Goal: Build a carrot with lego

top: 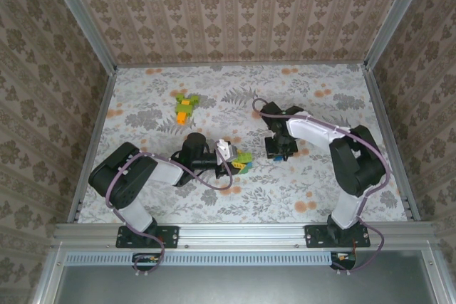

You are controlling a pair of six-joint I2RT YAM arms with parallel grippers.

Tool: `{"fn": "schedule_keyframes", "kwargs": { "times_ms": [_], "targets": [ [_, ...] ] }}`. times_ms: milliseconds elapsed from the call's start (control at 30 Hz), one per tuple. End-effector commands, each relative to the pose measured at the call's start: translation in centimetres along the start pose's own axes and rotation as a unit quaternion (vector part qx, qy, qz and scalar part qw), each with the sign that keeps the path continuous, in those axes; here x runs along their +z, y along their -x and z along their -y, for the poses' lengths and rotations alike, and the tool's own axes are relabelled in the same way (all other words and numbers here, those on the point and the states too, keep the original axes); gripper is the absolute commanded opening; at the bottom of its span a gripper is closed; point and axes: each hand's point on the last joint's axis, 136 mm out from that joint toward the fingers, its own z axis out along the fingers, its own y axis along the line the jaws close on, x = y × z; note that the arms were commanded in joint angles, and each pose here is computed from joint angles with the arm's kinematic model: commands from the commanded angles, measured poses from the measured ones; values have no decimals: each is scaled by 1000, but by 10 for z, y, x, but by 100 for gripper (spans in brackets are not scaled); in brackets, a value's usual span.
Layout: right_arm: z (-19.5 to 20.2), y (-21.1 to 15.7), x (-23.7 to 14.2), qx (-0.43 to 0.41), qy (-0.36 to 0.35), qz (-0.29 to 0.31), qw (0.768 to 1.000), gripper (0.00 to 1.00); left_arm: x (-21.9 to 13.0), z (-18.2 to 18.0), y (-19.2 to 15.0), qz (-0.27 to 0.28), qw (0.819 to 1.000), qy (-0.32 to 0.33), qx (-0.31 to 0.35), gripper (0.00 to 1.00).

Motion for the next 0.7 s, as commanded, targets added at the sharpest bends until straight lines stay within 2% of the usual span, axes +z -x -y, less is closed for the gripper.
{"fn": "schedule_keyframes", "kwargs": {
  "times_ms": [0, 300, 667],
  "targets": [
    [-6, -3, -48, -10, 21, 22, 999, 37, 0, 11, -51, -80, 996, -7, -49, 28],
    [-53, -10, -116, -36, 85, 59, 994, 37, 0, 12, -50, -78, 996, -9, -48, 28],
    [-79, -15, -114, -45, 61, 68, 995, 36, -1, 12, -49, -77, 996, -8, -46, 28]
  ]
}}
